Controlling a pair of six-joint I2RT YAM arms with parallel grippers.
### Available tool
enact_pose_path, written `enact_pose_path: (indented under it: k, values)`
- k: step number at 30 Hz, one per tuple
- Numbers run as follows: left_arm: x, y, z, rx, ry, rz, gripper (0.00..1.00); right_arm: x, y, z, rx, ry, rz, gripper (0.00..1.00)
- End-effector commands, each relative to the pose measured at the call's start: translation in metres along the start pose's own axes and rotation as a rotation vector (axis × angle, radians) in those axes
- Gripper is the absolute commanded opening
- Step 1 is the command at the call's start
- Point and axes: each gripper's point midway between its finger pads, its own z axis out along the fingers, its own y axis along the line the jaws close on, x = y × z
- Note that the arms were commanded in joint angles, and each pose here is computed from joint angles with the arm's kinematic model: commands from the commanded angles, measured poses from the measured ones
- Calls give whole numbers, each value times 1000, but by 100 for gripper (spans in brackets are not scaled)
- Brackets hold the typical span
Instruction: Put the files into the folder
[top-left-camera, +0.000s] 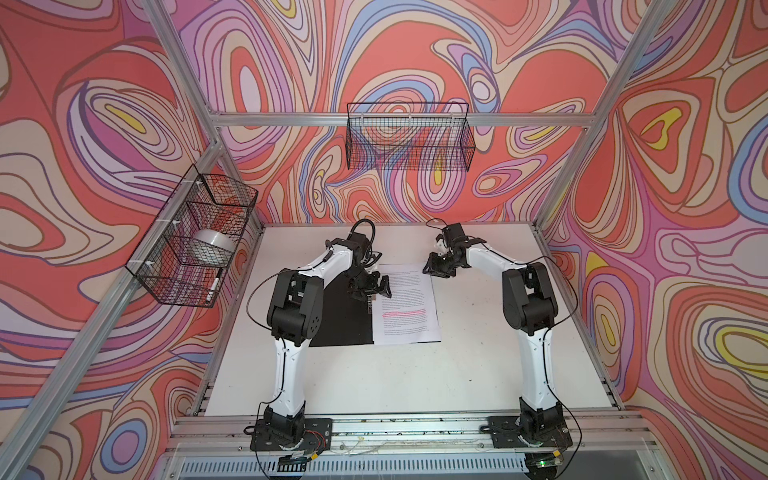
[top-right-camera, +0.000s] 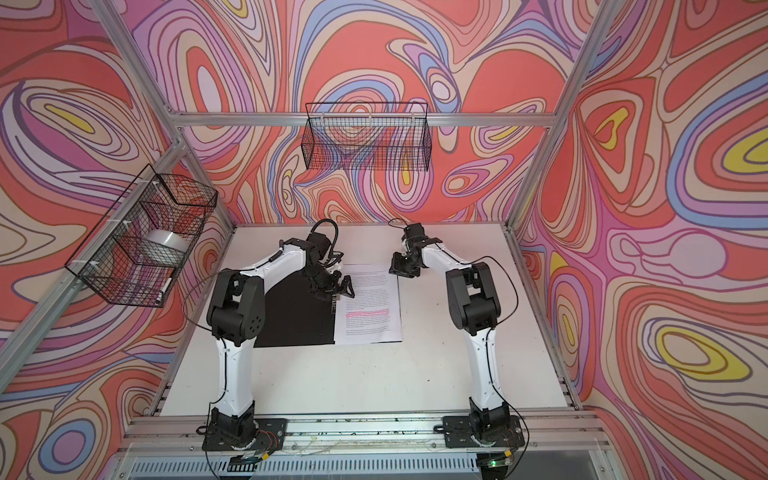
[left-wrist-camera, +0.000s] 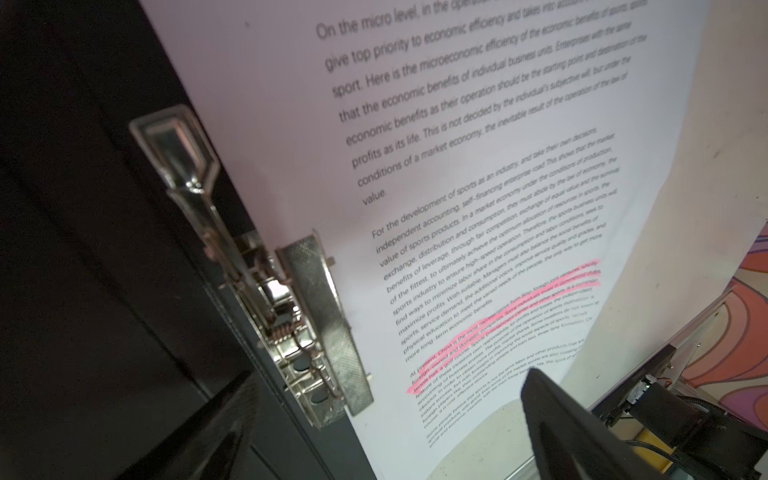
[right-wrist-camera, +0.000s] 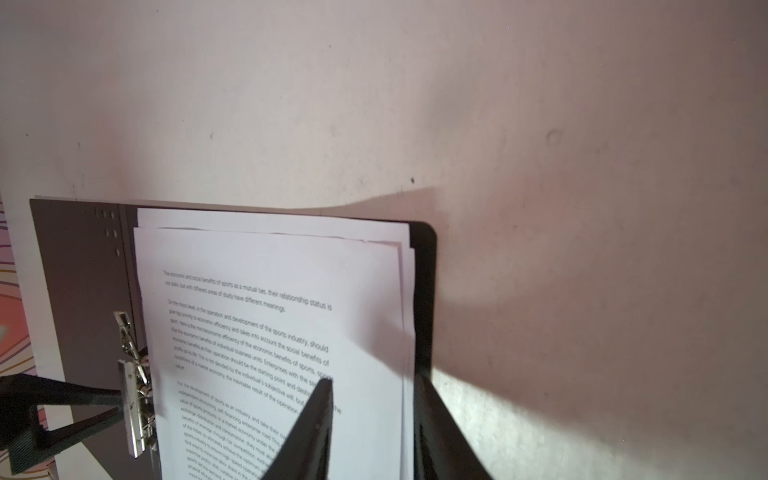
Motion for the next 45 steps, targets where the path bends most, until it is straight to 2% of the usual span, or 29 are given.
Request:
enact_pose_path:
  k: [1,31,45]
  values:
    - [2,3,2,4,20,-19,99,-11,6,-9,14,-27,-32,34]
    - [1,3,3,14,28,-14,98,11,-13,16,37,48,-1,34]
    - [0,2,4,20,31,-16,98,25,-11,26,-11,91,17,34]
